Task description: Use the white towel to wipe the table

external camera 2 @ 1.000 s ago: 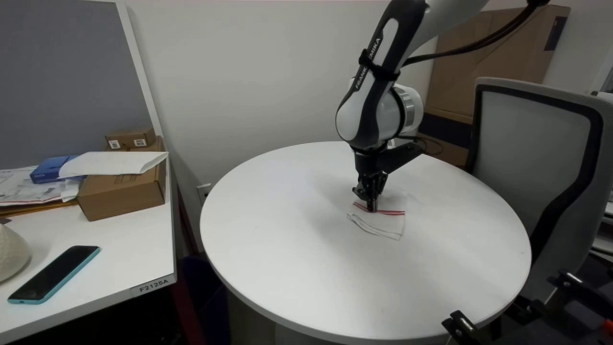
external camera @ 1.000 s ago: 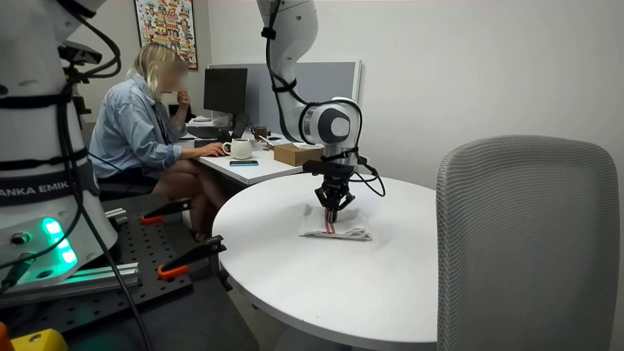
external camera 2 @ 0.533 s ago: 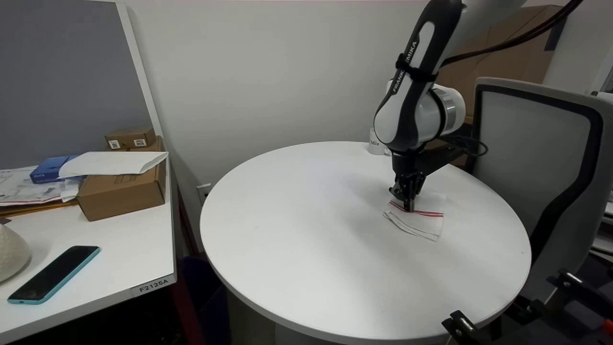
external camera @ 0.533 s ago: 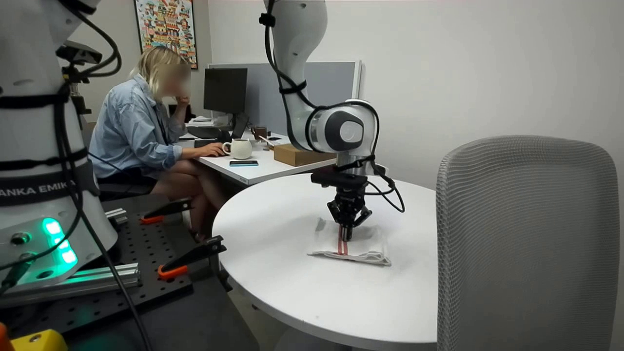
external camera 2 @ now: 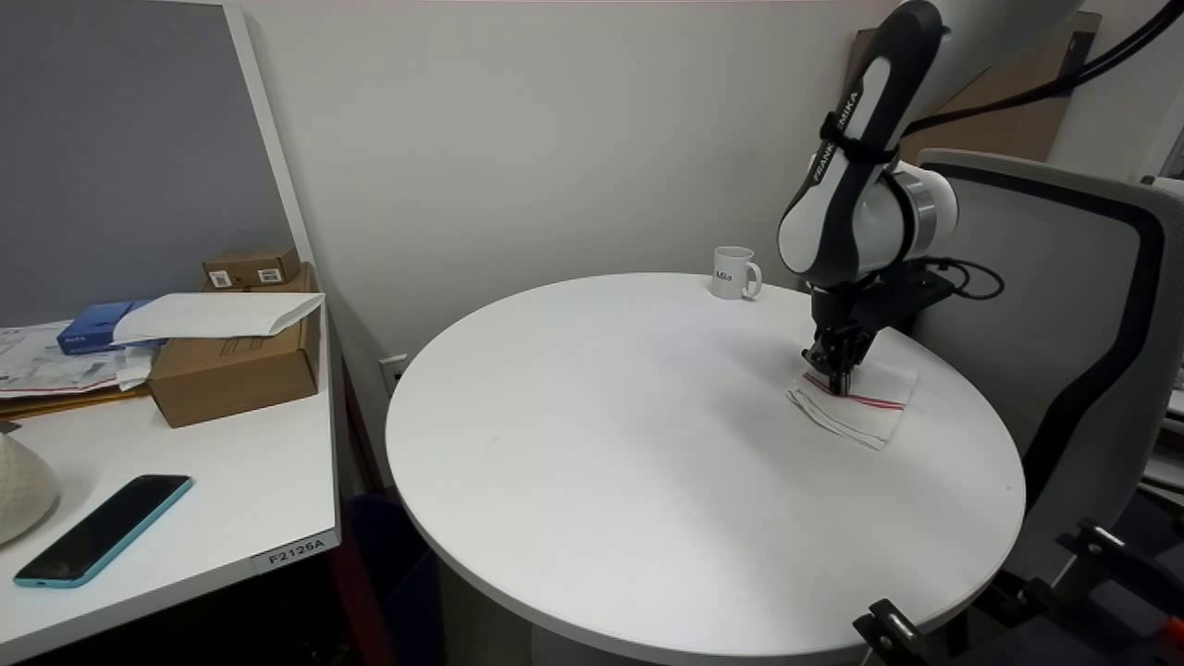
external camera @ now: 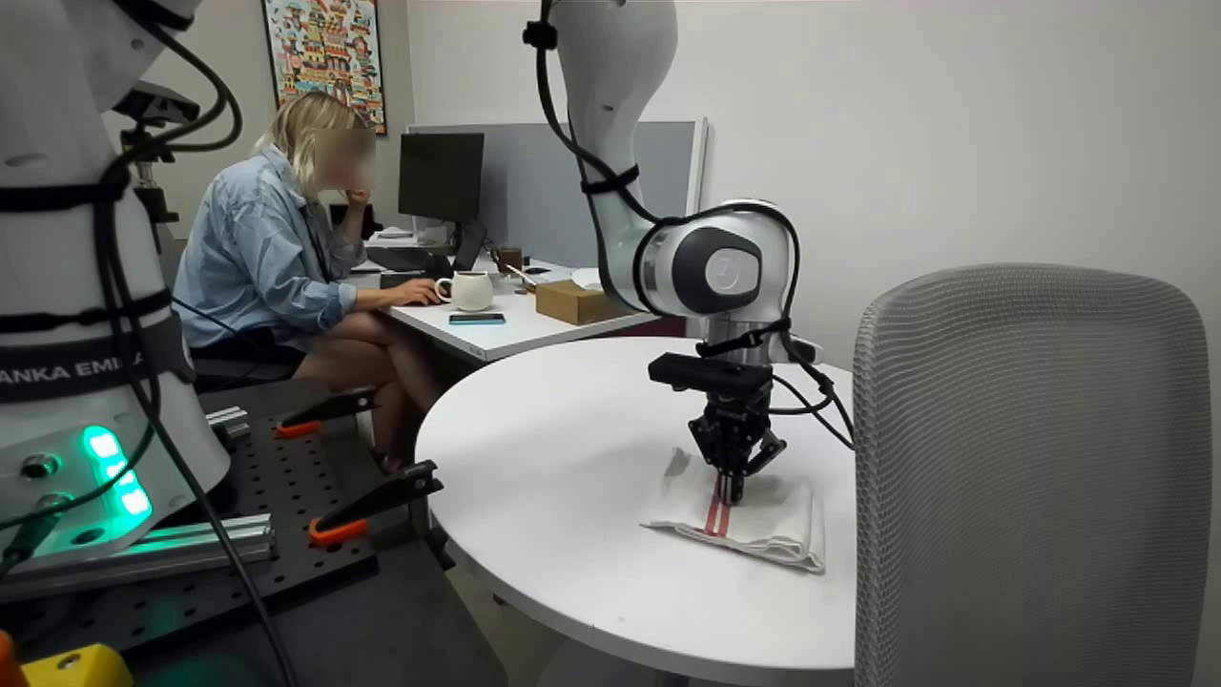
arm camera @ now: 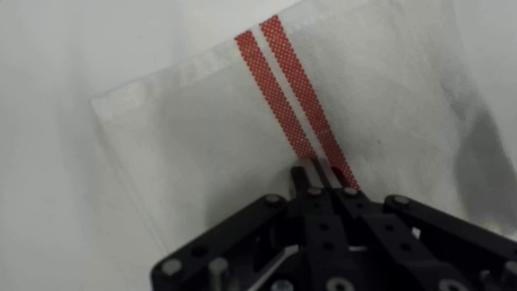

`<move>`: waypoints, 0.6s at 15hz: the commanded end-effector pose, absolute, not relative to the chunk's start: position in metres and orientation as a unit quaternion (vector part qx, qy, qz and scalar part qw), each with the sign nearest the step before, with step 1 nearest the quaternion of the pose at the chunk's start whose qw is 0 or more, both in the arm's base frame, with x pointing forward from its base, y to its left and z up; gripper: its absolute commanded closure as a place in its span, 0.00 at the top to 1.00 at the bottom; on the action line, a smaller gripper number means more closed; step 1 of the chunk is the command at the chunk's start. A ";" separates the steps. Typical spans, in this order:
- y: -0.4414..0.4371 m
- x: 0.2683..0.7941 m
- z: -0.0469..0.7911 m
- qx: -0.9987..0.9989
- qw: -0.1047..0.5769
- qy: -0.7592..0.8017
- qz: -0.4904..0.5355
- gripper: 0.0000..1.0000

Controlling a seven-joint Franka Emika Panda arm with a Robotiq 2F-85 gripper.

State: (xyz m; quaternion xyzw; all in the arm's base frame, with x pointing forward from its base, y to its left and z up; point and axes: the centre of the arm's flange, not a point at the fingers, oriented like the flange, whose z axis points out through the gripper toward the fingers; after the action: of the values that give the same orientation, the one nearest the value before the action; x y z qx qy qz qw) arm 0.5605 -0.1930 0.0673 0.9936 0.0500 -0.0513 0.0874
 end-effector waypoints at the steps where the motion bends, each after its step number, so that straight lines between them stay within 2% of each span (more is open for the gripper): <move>1: -0.188 0.615 0.054 0.994 0.091 0.053 -0.033 0.01; 6: -0.119 0.686 0.091 0.990 0.087 0.106 0.041 0.01; 9: -0.071 0.707 0.108 0.985 0.077 0.138 0.073 0.01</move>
State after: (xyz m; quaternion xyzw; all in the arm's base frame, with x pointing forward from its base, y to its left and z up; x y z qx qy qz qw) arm 0.6785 -0.1022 0.1026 0.9879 0.1193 0.0543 0.0835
